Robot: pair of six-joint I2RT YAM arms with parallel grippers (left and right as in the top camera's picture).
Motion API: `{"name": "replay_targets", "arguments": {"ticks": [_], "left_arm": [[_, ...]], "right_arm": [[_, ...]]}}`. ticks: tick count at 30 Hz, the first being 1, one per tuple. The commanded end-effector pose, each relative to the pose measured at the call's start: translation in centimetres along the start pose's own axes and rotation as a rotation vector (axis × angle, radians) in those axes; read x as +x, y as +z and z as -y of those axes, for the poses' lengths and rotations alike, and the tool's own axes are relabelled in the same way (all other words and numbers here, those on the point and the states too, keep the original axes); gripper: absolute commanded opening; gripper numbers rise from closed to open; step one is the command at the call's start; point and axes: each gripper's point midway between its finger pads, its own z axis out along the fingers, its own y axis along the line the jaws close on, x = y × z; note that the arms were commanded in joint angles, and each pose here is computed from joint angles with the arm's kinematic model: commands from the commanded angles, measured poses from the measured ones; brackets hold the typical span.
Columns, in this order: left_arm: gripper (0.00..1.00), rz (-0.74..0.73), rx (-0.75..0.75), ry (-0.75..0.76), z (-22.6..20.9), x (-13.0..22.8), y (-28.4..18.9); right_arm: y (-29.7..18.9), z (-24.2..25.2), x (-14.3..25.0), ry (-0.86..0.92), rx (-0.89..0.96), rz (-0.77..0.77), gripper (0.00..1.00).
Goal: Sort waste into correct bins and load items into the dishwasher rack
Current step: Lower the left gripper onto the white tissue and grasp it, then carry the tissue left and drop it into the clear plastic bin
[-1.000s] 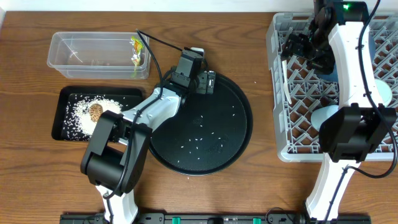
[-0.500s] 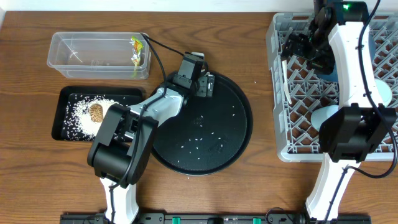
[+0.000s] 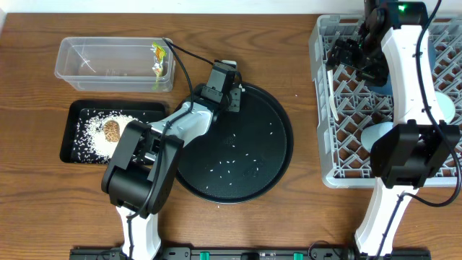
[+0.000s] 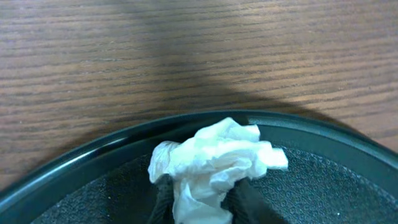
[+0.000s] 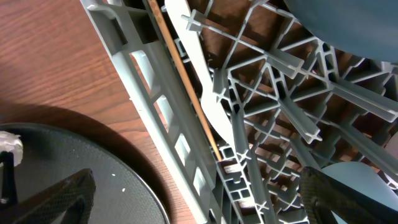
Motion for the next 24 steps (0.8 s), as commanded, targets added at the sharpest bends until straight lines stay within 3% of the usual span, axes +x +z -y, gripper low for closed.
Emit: {"name": "replay_targets", "arguments": {"ticks": [1, 3, 10, 16, 24], "left_arm": [[0.15, 0.001, -0.007, 0.007, -0.2, 0.0, 0.1], [0.06, 0.002, -0.006, 0.007, -0.2, -0.1, 0.0], [0.06, 0.048, 0.007, 0.006, 0.3, -2.1, -2.1], [0.06, 0.182, 0.026, 0.000, 1.0, -6.7, -6.8], [0.06, 0.421, -0.288, -0.012, -5.3, -12.7, -13.3]], "right_arm": [[-1.2, -0.8, -0.1, -0.028, -0.015, 0.031, 0.99], [-1.2, -0.8, -0.1, -0.028, -0.015, 0.031, 0.99], [-1.2, -0.8, -0.1, -0.028, -0.015, 0.031, 0.99], [-1.2, -0.8, -0.1, -0.028, -0.015, 0.031, 0.99], [-1.2, -0.8, -0.1, -0.028, -0.015, 0.031, 0.99]]}}
